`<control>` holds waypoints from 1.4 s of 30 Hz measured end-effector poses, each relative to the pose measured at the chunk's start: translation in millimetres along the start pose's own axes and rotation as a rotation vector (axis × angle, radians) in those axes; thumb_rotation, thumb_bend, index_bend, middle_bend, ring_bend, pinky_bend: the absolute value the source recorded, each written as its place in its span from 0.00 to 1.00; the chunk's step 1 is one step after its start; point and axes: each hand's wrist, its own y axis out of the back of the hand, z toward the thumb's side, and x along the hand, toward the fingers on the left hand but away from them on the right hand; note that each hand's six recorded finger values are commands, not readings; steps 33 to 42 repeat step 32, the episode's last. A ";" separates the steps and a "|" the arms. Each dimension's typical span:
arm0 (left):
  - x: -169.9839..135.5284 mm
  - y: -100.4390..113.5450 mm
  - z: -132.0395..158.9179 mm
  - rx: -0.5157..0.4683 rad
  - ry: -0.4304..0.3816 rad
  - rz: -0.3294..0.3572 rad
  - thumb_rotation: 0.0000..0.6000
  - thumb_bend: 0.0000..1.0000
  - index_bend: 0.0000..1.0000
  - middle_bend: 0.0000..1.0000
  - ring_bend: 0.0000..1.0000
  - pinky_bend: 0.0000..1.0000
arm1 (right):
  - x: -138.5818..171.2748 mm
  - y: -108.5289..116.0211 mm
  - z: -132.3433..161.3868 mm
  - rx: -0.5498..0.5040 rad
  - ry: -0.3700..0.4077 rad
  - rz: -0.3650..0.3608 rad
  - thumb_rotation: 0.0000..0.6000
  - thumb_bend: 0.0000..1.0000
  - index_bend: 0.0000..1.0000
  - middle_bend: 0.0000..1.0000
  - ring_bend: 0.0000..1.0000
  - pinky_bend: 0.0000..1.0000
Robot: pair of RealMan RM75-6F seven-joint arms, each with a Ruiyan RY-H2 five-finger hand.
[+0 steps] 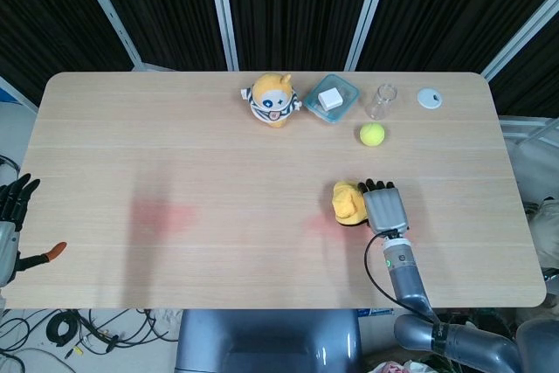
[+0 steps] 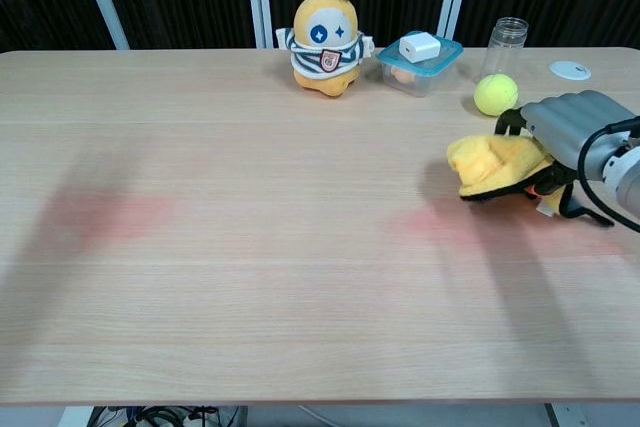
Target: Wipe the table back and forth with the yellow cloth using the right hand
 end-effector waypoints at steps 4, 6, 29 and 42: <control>0.8 -0.5 0.6 -0.001 0.002 0.003 1.00 0.02 0.00 0.00 0.00 0.03 | 5.2 6.7 8.6 -0.044 0.023 -0.023 1.00 0.05 0.00 0.00 0.01 0.18; 1.2 -0.5 0.4 -0.001 0.003 0.003 1.00 0.02 0.00 0.00 0.00 0.03 | 7.2 10.1 12.4 -0.053 0.036 -0.034 1.00 0.05 0.00 0.00 0.01 0.18; -1.8 -3.3 -4.6 0.076 0.025 -0.015 1.00 0.02 0.00 0.00 0.00 0.00 | 136.4 71.1 -139.0 -0.009 -0.094 -0.250 1.00 0.05 0.00 0.00 0.00 0.16; -2.4 -3.7 -4.4 0.090 0.032 -0.016 1.00 0.02 0.00 0.00 0.00 0.00 | 159.3 70.2 -156.6 -0.041 -0.123 -0.260 1.00 0.05 0.00 0.00 0.00 0.16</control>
